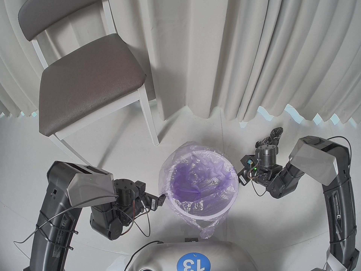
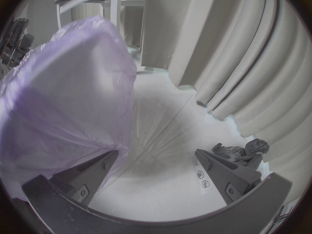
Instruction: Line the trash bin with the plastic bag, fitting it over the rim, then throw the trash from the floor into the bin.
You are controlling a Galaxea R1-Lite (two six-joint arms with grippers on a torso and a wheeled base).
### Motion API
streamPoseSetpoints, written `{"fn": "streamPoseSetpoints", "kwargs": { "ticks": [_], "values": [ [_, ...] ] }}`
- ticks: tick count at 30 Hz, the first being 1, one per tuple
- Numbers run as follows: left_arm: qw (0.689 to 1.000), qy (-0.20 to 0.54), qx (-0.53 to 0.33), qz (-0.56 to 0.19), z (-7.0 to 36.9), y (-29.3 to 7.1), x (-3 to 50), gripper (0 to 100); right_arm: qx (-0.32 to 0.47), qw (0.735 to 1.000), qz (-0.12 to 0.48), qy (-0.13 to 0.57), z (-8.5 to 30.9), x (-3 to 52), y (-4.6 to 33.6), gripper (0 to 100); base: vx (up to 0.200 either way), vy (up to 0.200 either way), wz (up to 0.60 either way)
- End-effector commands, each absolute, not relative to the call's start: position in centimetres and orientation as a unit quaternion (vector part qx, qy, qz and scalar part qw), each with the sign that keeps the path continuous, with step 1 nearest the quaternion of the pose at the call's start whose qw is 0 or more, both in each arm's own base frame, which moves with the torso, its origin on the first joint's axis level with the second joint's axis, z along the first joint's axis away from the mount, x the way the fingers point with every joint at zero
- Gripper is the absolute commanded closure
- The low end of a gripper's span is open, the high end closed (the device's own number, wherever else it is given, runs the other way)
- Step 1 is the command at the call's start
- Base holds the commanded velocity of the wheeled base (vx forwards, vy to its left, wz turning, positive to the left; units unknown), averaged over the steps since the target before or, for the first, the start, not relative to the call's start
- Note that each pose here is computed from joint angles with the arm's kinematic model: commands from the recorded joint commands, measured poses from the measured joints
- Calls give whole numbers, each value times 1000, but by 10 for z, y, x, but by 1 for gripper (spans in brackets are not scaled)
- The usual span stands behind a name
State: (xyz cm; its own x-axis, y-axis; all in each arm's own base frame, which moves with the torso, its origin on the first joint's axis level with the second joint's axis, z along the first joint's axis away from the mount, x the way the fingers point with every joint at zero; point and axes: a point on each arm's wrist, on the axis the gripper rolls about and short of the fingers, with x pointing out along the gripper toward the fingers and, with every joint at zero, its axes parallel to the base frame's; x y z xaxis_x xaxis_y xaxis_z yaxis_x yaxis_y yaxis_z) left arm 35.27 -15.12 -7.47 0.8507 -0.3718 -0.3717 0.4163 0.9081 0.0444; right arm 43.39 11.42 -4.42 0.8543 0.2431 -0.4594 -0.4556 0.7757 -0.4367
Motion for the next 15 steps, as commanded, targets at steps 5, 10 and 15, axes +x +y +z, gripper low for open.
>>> {"fn": "streamPoseSetpoints", "kwargs": {
  "ticks": [5,10,15],
  "values": [
    [954,201,67,-212,-85,-154,347,0,-276,919,192,205,-55,431,111,0,0,0,0],
    [949,212,68,-224,-86,-153,341,0,-279,923,181,192,-9,414,99,0,0,0,0],
    [947,210,70,-232,-77,-147,335,0,-300,920,176,182,45,382,85,0,0,0,0]
  ]
}}
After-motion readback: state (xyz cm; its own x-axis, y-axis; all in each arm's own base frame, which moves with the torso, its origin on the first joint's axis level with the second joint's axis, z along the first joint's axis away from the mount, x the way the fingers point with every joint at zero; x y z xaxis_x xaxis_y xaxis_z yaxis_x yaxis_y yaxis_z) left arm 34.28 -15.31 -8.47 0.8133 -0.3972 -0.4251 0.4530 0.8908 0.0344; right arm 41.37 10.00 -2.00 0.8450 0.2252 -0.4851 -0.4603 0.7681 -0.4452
